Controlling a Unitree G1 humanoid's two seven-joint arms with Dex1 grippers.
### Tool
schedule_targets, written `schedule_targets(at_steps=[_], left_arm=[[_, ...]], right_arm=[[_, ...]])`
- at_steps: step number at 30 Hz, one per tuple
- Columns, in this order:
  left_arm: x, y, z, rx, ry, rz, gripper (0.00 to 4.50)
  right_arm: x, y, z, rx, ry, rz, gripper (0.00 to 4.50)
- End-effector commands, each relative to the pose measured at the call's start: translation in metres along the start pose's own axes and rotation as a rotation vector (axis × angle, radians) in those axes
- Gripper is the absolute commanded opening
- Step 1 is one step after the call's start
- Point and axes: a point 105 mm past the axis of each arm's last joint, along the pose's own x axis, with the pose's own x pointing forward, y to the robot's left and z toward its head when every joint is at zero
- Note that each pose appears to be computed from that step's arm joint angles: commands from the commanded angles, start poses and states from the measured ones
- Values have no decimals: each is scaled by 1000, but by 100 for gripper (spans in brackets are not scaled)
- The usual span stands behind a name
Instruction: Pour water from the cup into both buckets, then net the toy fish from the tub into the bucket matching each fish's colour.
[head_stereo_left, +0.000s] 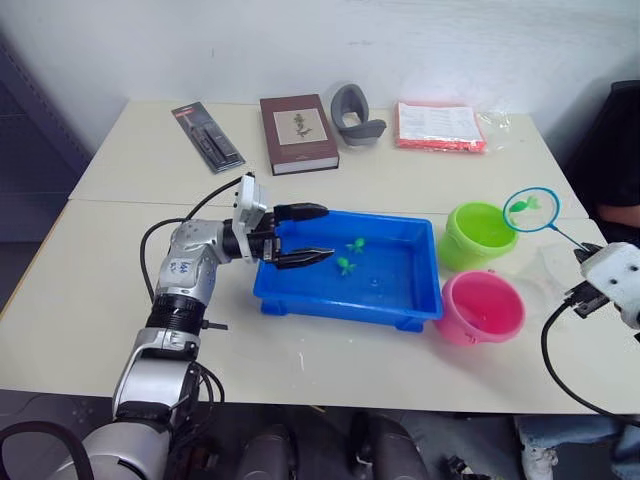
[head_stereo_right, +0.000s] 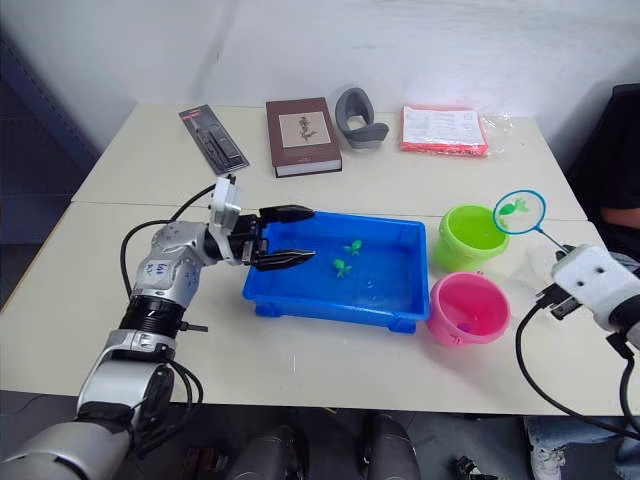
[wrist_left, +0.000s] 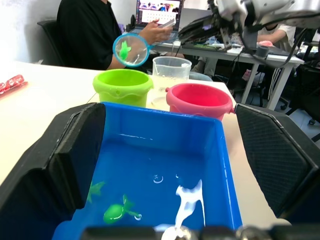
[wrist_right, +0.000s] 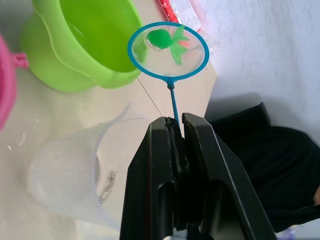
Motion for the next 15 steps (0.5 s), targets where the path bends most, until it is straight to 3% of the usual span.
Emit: schedule_targets(at_steps=[1, 5, 10, 15], left_arm=[[2, -3, 9, 26, -28, 2, 444], [3, -4, 10, 24, -34, 6, 444], [7, -4, 11, 27, -44, 3, 444], [9, -5, 12, 26, -49, -2, 444]], right_arm=[[3, -7, 7, -336, -53, -25, 0], [6, -6, 7, -689, -127, -32, 0], [7, 5, -6, -867, -176, 9, 0], [4, 0, -17, -925, -191, -18, 0]])
